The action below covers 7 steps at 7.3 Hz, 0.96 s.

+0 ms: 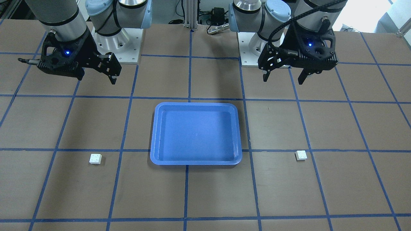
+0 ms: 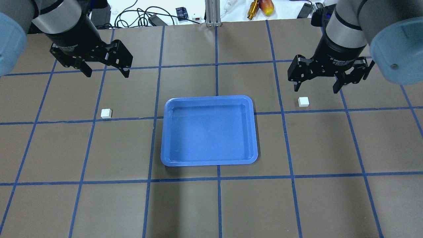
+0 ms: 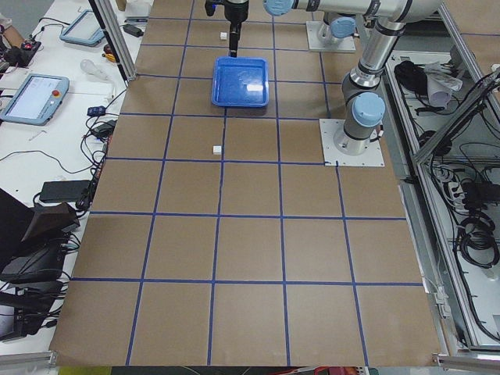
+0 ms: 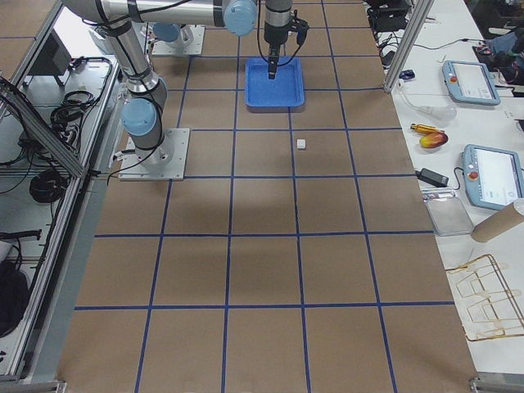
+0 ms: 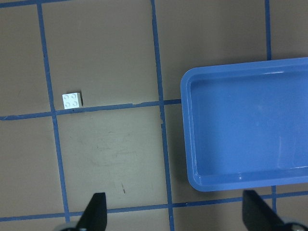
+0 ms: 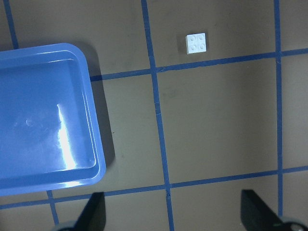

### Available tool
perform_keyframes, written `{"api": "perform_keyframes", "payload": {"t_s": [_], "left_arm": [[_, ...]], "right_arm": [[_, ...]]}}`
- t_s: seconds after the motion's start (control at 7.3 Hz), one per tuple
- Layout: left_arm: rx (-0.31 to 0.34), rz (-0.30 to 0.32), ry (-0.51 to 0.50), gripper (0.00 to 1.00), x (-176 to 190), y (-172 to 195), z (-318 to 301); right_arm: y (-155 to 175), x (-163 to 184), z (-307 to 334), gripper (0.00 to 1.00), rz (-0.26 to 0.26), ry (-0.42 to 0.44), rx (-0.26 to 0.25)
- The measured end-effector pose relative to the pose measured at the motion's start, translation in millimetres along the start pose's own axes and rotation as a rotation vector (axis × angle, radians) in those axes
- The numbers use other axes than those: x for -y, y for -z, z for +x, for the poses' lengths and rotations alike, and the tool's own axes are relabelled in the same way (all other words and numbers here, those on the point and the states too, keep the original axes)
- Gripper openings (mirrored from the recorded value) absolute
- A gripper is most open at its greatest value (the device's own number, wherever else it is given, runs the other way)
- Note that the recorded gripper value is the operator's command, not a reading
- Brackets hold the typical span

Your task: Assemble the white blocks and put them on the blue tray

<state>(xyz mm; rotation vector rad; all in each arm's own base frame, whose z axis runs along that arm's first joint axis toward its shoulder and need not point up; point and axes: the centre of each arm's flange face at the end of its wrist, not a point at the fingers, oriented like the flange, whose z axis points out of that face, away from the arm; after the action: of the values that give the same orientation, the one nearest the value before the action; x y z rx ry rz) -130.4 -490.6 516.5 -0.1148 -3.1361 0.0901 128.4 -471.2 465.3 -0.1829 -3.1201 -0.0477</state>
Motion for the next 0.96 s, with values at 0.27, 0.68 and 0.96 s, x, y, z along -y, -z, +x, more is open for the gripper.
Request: {"api": "perform_keyframes", "payload": {"t_s": [0.27,0.68,0.96], "left_arm": [[0.002,0.002,0.001,1.00,-0.3,1.0,-0.5],[0.007,-0.009,0.032,1.00,0.5,-2.0,-1.8],[0.011,-0.036,0.043,1.00,1.4,-7.8,-2.6]], "right_arm": [[-0.1,0.1,0.0,1.00,0.001,0.000,0.000],[-0.4,0.3,0.0,1.00,0.003,-0.004,0.000],[-0.5,0.3,-0.1,1.00,0.003,-0.009,0.001]]}}
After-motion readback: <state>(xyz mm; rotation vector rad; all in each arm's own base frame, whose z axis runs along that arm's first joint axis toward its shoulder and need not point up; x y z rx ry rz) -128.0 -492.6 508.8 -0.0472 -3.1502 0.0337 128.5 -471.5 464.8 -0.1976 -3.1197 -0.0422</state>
